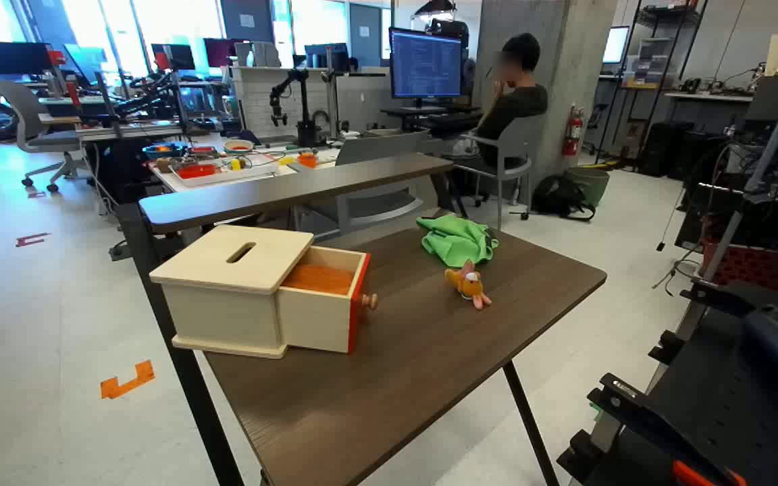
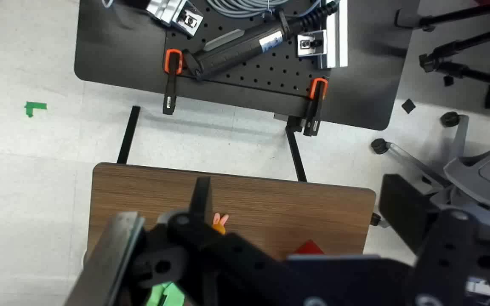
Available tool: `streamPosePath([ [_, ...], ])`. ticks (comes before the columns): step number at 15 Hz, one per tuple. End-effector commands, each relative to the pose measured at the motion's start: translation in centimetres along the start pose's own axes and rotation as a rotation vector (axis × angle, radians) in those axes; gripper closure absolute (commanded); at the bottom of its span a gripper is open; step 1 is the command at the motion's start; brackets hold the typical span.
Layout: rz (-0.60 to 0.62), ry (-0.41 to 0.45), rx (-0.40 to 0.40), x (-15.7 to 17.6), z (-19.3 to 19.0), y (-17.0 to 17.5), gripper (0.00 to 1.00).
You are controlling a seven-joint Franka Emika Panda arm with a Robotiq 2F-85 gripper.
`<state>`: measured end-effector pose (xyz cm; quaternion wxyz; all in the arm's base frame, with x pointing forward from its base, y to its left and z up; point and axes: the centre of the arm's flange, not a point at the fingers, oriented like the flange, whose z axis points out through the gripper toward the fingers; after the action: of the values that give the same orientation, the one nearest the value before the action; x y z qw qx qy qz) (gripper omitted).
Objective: Move the cloth forward
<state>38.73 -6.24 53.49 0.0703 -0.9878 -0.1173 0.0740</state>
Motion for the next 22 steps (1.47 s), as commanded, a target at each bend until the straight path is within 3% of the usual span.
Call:
streamPosePath([
  [1,0.000,0.000,0.000,0.0,0.0,0.0,0.00],
  [4,0.000,0.000,0.000,0.0,0.0,0.0,0.00],
  [9,0.114,0.091,-0.025,4.9,2.3,3.9,0.00],
  [16,0.270,0.151,-0.031,16.5,11.4,11.2,0.00],
  [22,0.400,0.211,0.030,26.9,20.0,15.5,0.00],
])
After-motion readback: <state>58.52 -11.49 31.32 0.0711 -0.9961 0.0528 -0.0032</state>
